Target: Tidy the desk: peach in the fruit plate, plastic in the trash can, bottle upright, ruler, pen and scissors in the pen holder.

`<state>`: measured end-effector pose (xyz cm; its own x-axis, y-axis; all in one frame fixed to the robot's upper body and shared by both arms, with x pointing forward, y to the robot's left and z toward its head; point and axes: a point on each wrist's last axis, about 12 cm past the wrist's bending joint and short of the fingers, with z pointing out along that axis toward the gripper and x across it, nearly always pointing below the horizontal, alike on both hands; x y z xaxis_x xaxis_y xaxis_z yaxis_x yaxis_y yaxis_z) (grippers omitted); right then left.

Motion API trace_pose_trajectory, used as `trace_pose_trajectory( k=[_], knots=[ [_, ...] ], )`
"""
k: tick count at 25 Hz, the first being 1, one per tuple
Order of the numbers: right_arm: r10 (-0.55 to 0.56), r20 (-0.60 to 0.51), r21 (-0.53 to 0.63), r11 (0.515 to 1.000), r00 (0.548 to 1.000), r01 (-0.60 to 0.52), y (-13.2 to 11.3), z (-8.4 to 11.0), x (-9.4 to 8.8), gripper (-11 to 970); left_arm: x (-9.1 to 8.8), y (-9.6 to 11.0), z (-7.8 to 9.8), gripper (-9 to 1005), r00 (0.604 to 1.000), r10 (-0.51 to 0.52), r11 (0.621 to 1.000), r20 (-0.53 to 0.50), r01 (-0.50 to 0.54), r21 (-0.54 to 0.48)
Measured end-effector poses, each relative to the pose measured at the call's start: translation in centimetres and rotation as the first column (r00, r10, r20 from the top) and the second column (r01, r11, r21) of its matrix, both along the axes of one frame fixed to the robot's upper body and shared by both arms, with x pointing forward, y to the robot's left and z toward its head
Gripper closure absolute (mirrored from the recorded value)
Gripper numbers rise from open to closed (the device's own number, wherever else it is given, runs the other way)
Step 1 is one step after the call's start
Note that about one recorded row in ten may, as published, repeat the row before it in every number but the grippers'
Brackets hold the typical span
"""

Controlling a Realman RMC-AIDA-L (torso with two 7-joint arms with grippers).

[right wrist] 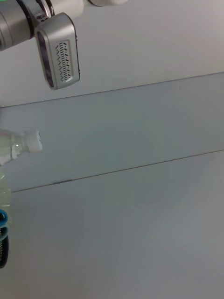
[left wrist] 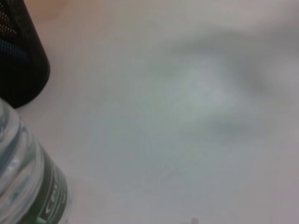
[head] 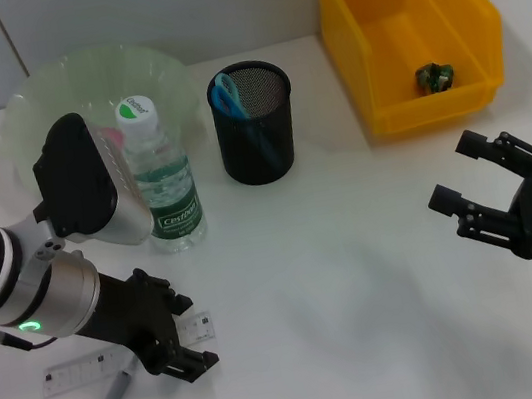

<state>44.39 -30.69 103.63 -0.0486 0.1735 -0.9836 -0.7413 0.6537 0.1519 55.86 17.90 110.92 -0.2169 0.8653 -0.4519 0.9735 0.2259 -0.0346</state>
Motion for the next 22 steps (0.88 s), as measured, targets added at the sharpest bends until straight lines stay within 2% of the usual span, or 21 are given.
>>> trace_pose_trajectory(
  k=[9, 19, 22],
  knots=[
    [0.000, -0.001, 0.002, 1.000, 1.000, 0.000, 0.05, -0.02, 0.01, 126, 0.08, -0.02, -0.03, 220, 1.000, -0.013, 1.000, 0.008, 0.013, 0.001],
    [0.000, -0.002, 0.002, 1.000, 1.000, 0.000, 0.05, -0.03, 0.01, 126, 0.07, -0.14, -0.08, 294, 1.000, -0.022, 1.000, 0.015, 0.022, 0.002],
    [0.000, -0.002, 0.002, 1.000, 1.000, 0.000, 0.05, -0.03, 0.01, 126, 0.07, -0.17, -0.10, 405, 1.000, -0.024, 1.000, 0.017, 0.024, 0.003]
  ],
)
